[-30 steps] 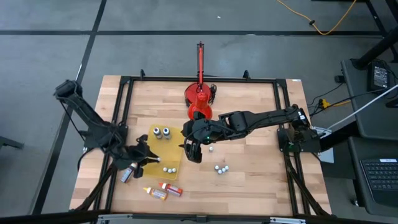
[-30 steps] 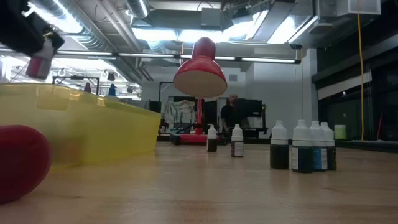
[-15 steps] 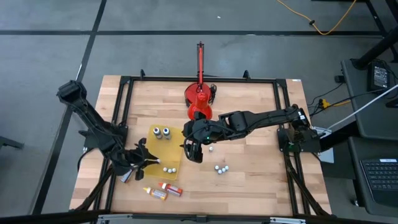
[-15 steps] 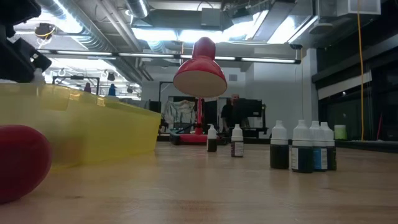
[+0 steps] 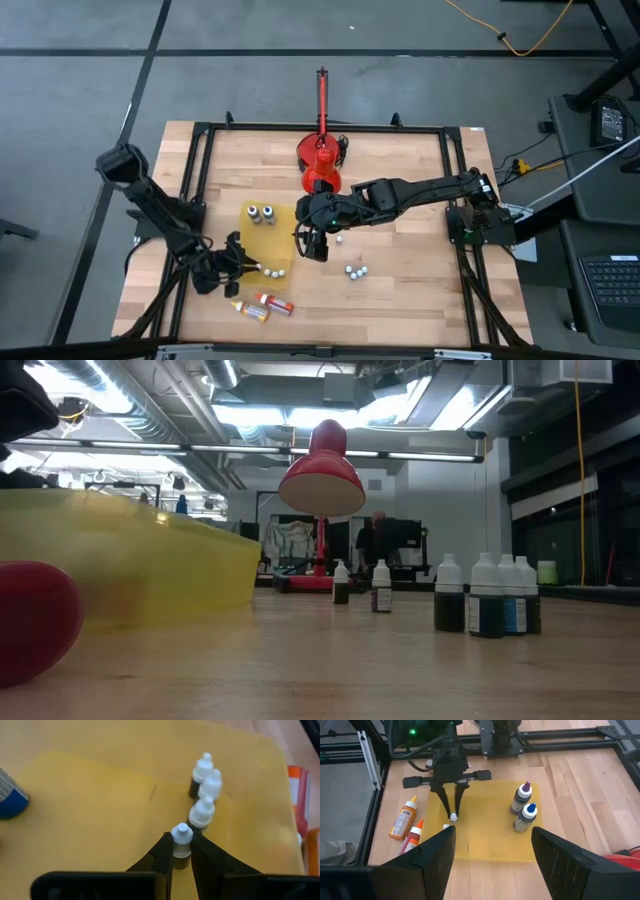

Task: Pick & Place food coloring
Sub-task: Put the small pink food coloring bottle into the yellow bin, then put the small green food coloring bottle into the yellow bin

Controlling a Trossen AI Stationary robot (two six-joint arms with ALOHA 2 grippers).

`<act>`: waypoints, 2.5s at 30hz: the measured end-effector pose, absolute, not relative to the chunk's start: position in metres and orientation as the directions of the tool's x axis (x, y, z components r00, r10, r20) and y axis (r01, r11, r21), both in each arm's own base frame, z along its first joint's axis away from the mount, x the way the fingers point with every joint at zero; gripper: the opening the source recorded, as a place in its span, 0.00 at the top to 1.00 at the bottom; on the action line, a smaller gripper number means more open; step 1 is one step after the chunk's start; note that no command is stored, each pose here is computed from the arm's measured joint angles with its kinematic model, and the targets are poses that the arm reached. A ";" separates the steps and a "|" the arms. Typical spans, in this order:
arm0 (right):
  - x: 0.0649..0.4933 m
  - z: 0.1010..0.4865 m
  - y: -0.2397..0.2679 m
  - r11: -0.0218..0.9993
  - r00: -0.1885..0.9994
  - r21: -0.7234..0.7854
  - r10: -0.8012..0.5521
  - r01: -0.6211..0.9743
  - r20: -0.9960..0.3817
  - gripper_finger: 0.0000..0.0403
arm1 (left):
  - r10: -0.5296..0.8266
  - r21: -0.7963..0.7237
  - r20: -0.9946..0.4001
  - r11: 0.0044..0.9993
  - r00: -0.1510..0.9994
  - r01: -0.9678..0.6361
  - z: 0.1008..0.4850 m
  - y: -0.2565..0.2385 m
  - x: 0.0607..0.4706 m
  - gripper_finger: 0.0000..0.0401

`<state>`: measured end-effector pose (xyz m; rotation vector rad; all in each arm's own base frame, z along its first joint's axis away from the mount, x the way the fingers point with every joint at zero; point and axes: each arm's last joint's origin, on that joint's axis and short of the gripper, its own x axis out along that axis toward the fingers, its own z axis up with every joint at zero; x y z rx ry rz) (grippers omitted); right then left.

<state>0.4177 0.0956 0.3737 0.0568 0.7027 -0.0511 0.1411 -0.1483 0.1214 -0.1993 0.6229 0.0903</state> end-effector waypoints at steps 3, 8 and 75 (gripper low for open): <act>0.417 0.373 0.096 0.997 0.760 0.034 -0.028 0.066 -0.649 0.35 | 0.015 -0.175 -0.596 0.974 0.803 -0.148 0.119 -0.149 0.141 0.87; 0.417 0.373 0.096 0.998 0.759 0.028 -0.028 0.061 -0.650 0.35 | -0.007 -0.191 -0.611 0.972 0.792 -0.138 0.119 -0.150 0.141 0.80; 0.215 0.289 0.070 0.995 0.465 -0.076 -0.094 0.057 -0.880 0.35 | -0.031 -0.348 -0.379 0.931 0.925 -0.111 0.277 -0.092 0.169 0.41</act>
